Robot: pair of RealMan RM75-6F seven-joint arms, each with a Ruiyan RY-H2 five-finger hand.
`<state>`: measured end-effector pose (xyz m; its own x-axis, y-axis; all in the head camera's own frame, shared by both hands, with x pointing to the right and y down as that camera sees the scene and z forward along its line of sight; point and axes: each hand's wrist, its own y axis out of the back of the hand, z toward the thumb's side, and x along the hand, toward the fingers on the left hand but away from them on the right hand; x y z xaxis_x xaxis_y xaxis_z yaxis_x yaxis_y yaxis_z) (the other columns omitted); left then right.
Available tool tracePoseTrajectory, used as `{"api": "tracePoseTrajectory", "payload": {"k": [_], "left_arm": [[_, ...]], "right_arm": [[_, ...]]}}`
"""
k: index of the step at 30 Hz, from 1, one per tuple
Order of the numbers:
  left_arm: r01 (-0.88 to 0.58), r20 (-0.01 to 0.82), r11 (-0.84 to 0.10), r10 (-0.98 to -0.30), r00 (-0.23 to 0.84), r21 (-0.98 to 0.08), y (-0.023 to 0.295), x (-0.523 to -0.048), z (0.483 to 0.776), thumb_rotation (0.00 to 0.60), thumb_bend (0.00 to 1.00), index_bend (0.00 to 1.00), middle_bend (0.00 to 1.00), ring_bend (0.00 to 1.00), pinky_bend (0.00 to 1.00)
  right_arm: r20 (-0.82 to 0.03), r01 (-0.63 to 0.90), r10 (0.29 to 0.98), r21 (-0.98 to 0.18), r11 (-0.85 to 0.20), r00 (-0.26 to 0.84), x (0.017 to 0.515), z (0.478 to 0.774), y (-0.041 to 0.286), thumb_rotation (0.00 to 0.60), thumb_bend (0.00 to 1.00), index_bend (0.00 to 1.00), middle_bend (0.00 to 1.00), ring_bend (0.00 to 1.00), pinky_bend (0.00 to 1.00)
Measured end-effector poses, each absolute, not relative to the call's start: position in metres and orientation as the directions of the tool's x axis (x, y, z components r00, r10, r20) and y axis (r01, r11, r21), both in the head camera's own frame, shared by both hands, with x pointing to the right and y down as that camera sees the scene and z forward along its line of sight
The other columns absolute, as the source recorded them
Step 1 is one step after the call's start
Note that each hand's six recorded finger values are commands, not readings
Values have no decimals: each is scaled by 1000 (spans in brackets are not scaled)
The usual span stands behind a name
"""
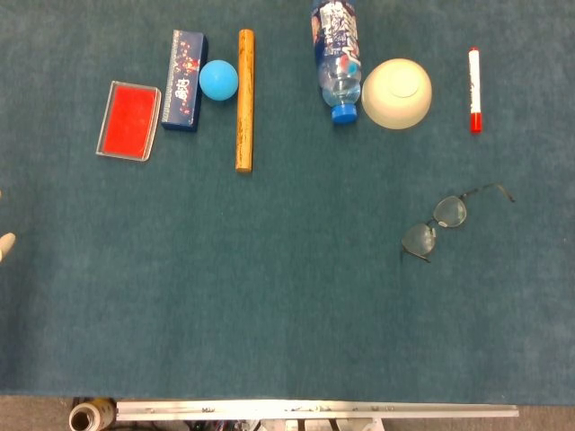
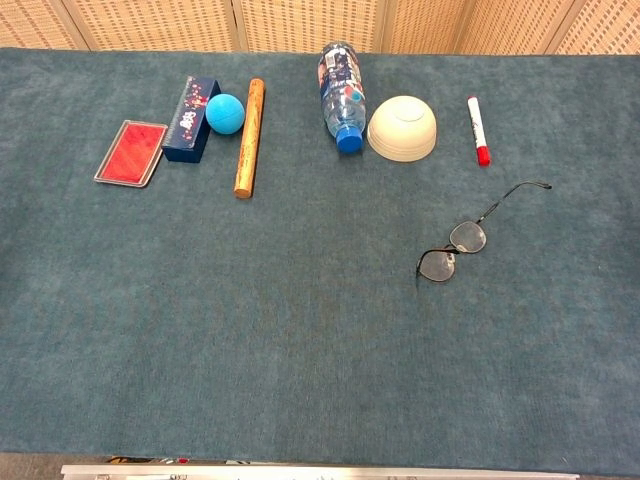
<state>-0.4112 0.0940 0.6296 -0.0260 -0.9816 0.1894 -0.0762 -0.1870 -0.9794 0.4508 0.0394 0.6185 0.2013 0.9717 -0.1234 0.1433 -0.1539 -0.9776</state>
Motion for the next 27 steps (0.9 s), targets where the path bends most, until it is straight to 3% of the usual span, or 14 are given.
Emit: {"api": "tracePoseTrajectory", "payload": {"k": [17, 27], "left_arm": [[-79, 182, -179, -983, -36, -981, 95, -414, 627, 600, 114, 429, 408, 363, 547], [-79, 182, -178, -983, -40, -981, 95, -415, 626, 600, 114, 429, 408, 363, 547]], "right_arm": [[-112, 78, 960, -988, -136, 256, 431, 650, 14, 600, 325, 443, 354, 201, 451], [-110, 44, 915, -990, -137, 387, 411, 664, 7, 600, 314, 443, 354, 202, 451]]}}
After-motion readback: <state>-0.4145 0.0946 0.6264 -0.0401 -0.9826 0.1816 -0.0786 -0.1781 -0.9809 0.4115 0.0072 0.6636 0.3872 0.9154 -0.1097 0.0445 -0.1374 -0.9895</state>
